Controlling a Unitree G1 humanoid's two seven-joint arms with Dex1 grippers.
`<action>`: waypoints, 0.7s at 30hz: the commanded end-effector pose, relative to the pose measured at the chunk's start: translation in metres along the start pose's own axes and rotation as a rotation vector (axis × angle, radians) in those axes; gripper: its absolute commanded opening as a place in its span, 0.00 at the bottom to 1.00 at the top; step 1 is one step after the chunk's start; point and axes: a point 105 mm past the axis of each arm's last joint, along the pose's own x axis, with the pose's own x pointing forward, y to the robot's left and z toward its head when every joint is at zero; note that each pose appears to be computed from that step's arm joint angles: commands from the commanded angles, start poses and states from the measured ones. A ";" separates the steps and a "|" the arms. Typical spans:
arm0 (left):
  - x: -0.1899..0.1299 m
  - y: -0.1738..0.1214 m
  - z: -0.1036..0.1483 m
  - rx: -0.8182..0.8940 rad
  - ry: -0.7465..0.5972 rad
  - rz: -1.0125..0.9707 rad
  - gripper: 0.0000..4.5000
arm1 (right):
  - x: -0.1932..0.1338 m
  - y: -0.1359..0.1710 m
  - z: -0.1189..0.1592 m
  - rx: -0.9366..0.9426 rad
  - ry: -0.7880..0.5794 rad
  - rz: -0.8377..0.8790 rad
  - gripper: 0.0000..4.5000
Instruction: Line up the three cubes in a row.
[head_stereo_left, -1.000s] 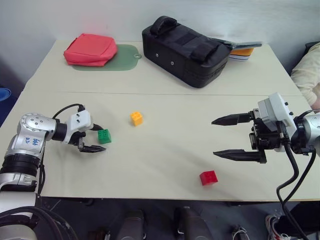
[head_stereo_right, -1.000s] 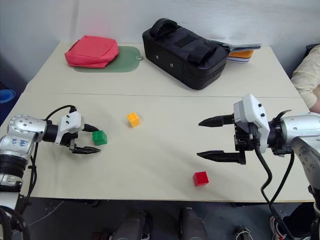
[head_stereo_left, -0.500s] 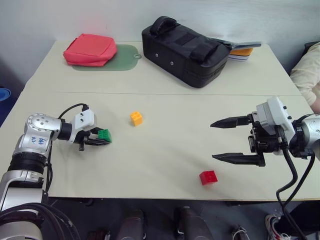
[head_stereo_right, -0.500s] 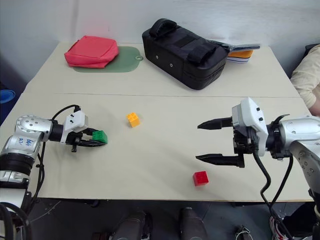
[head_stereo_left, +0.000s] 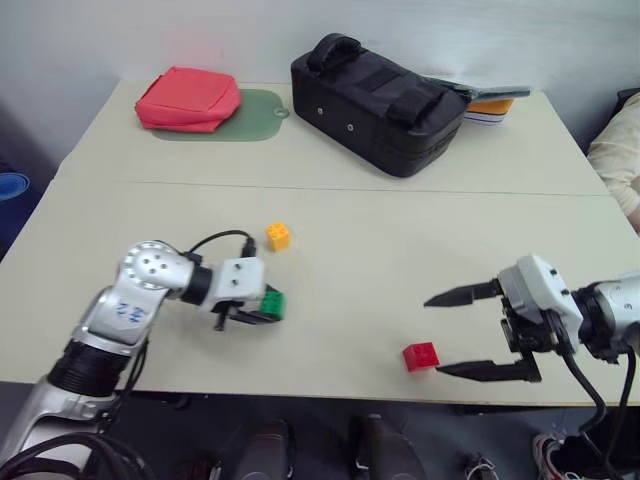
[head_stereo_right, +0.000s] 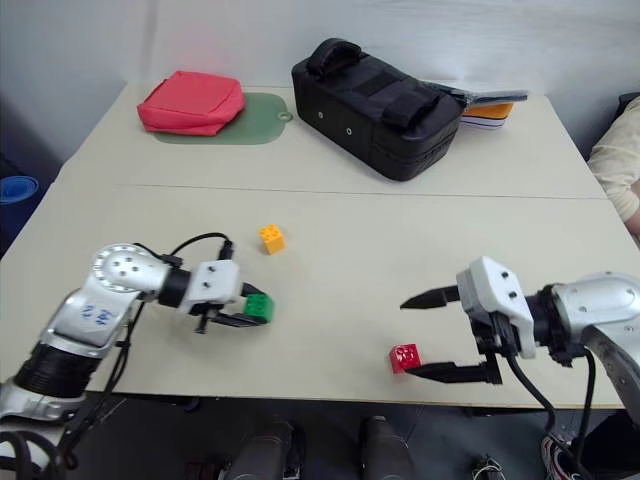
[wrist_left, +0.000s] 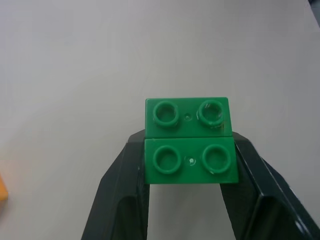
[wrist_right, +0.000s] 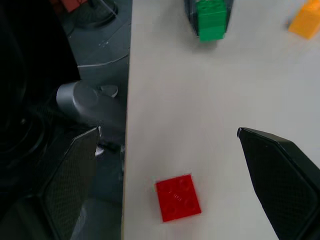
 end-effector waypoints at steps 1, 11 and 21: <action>0.009 -0.012 0.012 -0.006 -0.004 -0.035 0.34 | -0.002 0.008 0.008 -0.067 0.011 0.019 1.00; 0.052 -0.043 0.021 -0.006 0.022 -0.088 0.34 | -0.002 0.018 0.008 -0.027 0.002 0.036 1.00; 0.069 -0.044 0.035 -0.022 -0.020 -0.058 0.34 | -0.001 0.019 0.010 -0.018 -0.007 0.023 1.00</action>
